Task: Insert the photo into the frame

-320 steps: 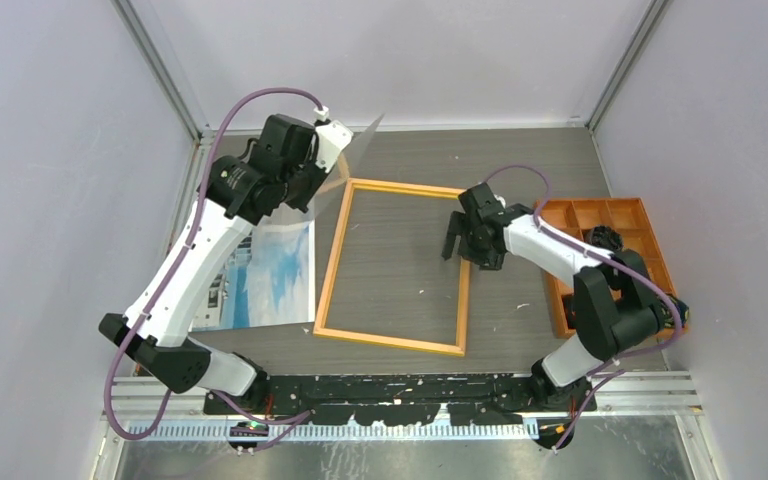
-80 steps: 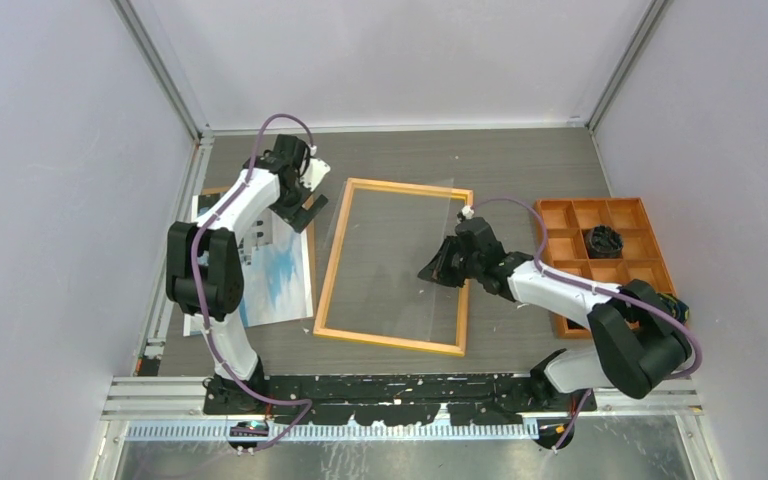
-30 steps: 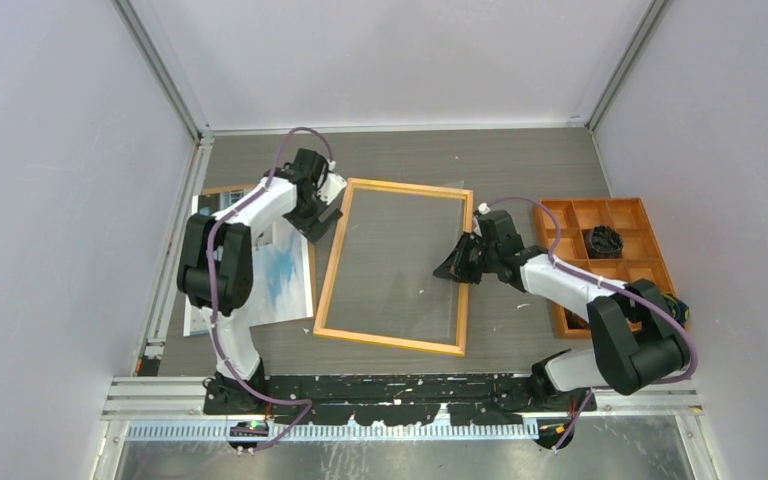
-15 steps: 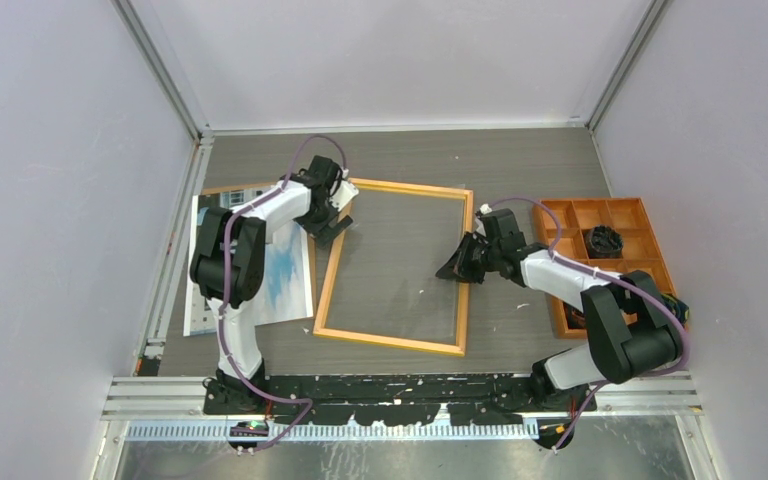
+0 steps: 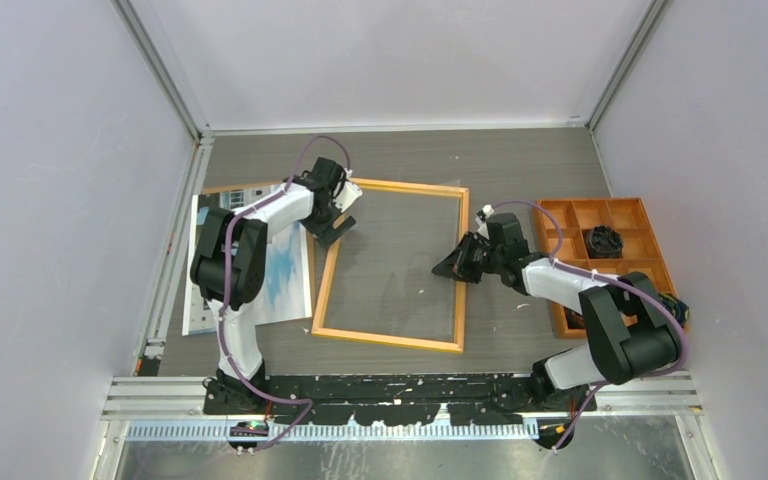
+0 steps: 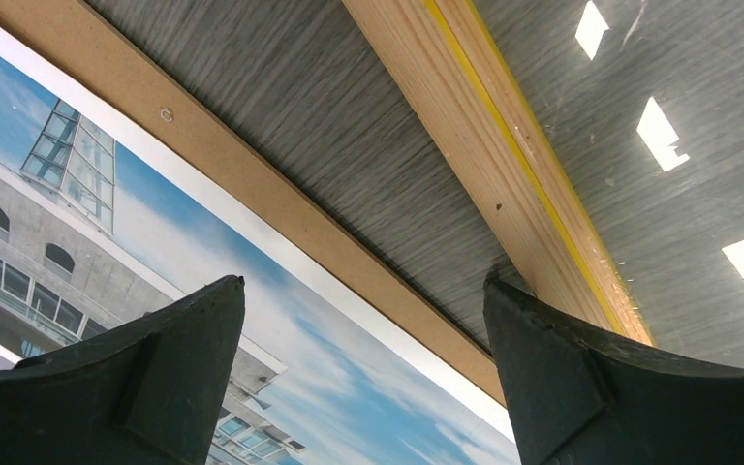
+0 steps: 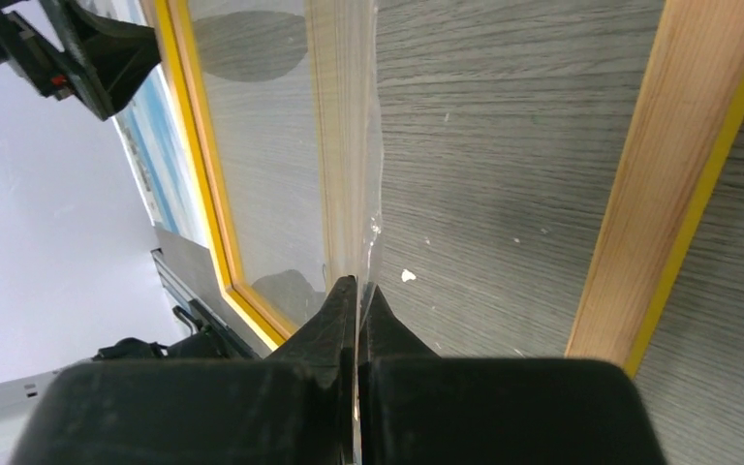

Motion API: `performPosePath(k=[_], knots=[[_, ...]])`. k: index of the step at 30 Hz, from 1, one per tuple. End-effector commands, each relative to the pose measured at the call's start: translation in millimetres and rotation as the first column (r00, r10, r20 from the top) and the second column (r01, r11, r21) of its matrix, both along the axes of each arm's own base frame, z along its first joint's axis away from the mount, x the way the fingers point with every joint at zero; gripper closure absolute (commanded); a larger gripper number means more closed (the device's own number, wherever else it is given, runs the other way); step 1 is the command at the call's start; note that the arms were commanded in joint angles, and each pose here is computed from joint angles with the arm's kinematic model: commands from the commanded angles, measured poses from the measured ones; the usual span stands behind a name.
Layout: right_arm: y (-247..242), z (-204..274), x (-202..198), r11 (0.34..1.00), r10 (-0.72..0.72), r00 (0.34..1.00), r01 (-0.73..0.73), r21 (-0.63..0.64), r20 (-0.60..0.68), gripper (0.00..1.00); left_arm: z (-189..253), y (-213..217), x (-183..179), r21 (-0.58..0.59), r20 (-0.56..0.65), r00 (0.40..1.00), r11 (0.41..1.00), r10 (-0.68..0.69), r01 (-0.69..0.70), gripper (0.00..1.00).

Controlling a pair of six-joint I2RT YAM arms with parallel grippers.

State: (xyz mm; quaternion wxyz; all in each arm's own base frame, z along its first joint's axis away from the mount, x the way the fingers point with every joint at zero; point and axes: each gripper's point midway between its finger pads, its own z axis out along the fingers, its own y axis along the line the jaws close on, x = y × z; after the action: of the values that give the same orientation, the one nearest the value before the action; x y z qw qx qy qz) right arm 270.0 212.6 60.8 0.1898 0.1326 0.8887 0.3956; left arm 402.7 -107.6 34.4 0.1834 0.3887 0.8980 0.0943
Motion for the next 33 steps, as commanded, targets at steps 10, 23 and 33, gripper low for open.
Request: performPosePath(k=[10,23,33], knots=[[26,69,5,0.967,0.059,0.968,-0.116,0.226,0.244,0.99,-12,-31,-24,-0.142,-0.104,0.993,0.989,-0.053,0.038,0.03],[33,96,-2,0.903,0.046,0.951,-0.171,0.394,0.307,0.99,-3,-42,-34,-0.239,-0.150,0.984,0.969,-0.097,0.059,0.04],[28,74,-2,0.935,0.057,0.963,-0.144,0.324,0.262,0.99,2,-45,-40,-0.277,-0.167,0.978,0.958,-0.122,0.072,0.04]])
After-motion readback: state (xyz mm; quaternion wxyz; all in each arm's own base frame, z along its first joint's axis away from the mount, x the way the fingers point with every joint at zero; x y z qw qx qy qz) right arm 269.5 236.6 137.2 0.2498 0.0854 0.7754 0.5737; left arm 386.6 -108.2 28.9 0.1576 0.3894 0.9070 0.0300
